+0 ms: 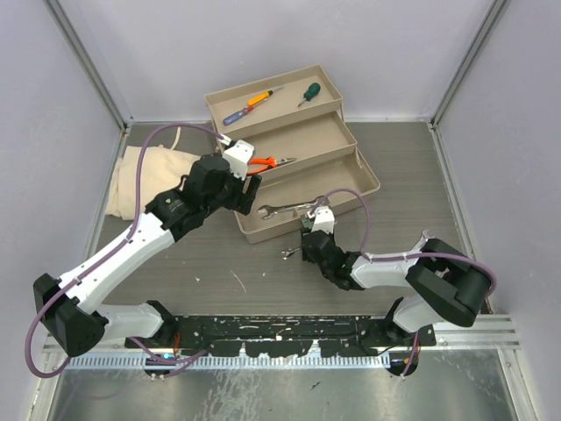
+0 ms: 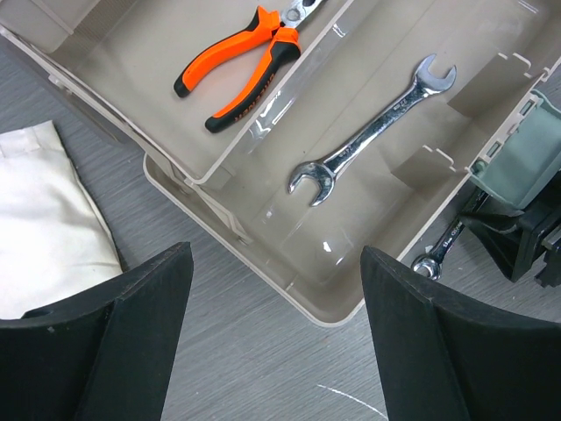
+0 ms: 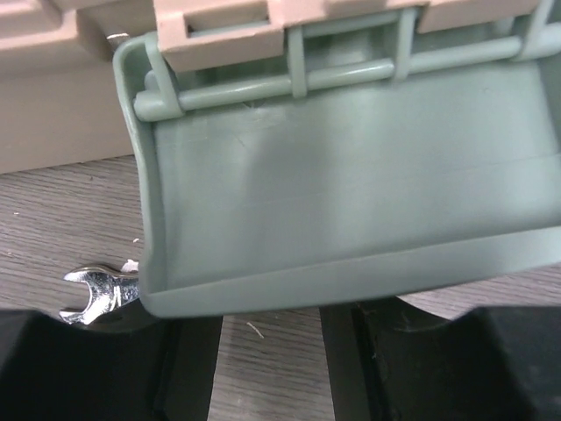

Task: Sort the tools into containers
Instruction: Move the wrench to the center of the board.

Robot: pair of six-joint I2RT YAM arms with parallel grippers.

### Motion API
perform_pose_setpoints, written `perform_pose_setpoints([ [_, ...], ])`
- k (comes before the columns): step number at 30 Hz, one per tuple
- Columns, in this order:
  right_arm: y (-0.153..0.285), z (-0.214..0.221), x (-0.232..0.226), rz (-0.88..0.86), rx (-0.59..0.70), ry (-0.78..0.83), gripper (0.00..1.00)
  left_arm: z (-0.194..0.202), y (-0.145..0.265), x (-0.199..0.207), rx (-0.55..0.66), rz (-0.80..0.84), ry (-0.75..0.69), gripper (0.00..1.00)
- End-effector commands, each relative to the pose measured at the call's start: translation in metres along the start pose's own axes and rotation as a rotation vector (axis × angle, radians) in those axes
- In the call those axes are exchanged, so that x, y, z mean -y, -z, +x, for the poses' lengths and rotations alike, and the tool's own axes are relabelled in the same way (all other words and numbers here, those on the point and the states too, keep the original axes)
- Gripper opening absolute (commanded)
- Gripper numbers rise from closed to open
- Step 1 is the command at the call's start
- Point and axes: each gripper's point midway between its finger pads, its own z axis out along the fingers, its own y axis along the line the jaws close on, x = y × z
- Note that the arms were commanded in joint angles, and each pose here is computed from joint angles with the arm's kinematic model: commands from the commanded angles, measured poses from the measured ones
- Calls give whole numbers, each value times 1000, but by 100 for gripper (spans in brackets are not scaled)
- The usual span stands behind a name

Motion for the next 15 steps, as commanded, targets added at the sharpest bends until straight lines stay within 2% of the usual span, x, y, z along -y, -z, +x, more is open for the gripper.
perform_pose_setpoints([
  [1, -5, -22, -12, -45, 105, -22, 50, -16, 10, -5, 59, -16, 22, 78],
  [7, -11, -15, -15, -39, 75, 7, 50, -15, 10, -6, 52, -20, 16, 78],
  [15, -11, 19, -11, -28, -58, 5, 47, -12, 17, -9, 58, -32, 33, 78],
])
